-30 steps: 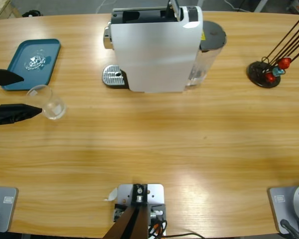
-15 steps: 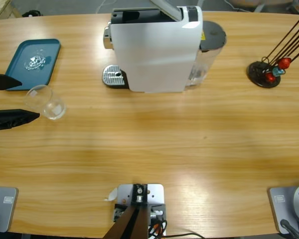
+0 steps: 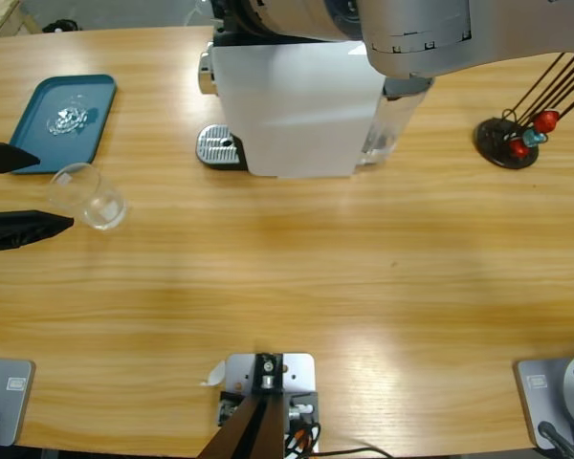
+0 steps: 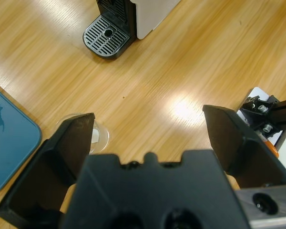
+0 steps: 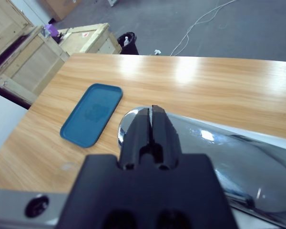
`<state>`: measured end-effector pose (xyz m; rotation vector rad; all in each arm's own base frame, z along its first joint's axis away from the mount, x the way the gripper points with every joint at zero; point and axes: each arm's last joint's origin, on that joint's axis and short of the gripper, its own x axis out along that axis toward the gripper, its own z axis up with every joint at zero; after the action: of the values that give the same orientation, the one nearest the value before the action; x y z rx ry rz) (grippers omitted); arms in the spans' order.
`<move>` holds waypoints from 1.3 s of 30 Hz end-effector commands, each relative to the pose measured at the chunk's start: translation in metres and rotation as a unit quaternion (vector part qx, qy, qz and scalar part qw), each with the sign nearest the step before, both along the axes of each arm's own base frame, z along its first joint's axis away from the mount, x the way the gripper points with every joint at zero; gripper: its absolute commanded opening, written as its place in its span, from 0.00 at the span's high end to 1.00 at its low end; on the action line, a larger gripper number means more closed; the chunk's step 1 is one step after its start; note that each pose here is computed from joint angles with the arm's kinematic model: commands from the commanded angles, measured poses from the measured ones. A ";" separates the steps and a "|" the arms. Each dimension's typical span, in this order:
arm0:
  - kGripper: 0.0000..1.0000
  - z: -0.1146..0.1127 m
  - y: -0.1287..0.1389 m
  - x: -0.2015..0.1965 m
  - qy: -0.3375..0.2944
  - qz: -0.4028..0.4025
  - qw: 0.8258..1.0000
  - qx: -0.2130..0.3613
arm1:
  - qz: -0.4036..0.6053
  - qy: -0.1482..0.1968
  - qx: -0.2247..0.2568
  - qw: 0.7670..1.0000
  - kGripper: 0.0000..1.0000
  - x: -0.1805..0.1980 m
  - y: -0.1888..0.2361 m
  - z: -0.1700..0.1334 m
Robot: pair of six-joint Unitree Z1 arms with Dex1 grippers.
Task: Pour coffee
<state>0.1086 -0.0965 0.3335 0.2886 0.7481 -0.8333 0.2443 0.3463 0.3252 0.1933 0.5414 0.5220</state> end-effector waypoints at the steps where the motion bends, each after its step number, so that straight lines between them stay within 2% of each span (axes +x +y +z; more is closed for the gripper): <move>1: 0.00 -0.016 0.005 -0.004 0.024 0.011 0.999 0.020 | 0.016 0.129 -0.178 0.975 1.00 0.006 0.012 -0.137; 5: 0.00 -0.018 0.003 -0.001 0.029 0.012 0.999 0.025 | 0.013 0.155 -0.209 0.965 1.00 0.012 0.011 -0.149; 9: 0.00 -0.019 0.002 0.001 0.032 0.013 0.999 0.027 | 0.015 0.167 -0.220 0.961 1.00 0.013 0.013 -0.157; 11: 0.00 -0.019 0.003 0.001 0.032 0.015 0.999 0.027 | 0.024 0.153 -0.226 0.962 1.00 0.014 0.013 -0.150; 13: 0.00 -0.019 0.003 0.002 0.031 0.017 0.999 0.029 | 0.042 0.119 -0.231 0.965 1.00 0.013 0.011 -0.128; 14: 0.00 -0.019 0.004 0.002 0.028 0.020 0.999 0.031 | 0.036 0.097 -0.228 0.968 0.66 0.013 0.008 -0.112; 15: 0.00 -0.019 0.004 0.002 0.025 0.024 0.999 0.033 | 0.022 0.065 -0.230 0.971 0.22 0.012 0.002 -0.092; 16: 0.00 -0.019 0.005 0.001 0.022 0.026 0.999 0.034 | 0.011 0.026 -0.228 0.973 0.01 0.007 -0.003 -0.065; 19: 0.00 -0.022 0.010 0.001 0.013 0.049 0.997 0.053 | 0.011 -0.042 -0.191 0.981 0.00 -0.006 -0.023 0.005; 21: 0.00 -0.025 0.016 0.003 0.006 0.079 0.995 0.067 | 0.041 -0.068 -0.190 0.979 0.00 -0.020 -0.042 0.043; 23: 0.00 -0.030 0.024 0.002 -0.002 0.112 0.990 0.087 | 0.074 -0.077 -0.186 0.977 0.00 -0.035 -0.061 0.062; 27: 0.00 -0.053 0.035 0.002 0.011 0.150 0.981 0.124 | 0.107 -0.070 -0.194 0.973 0.00 -0.067 -0.089 0.054; 33: 0.00 -0.079 0.046 -0.010 -0.049 0.169 0.982 0.068 | 0.108 -0.066 -0.200 0.972 0.00 -0.082 -0.112 0.047; 39: 0.00 -0.092 0.038 0.001 -0.036 0.152 0.986 0.052 | 0.109 -0.062 -0.203 0.971 0.00 -0.083 -0.112 0.040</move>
<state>0.1060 -0.0567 0.2586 0.3126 0.7397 -0.4698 0.1694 0.2400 0.3775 -0.2580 0.5156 0.6009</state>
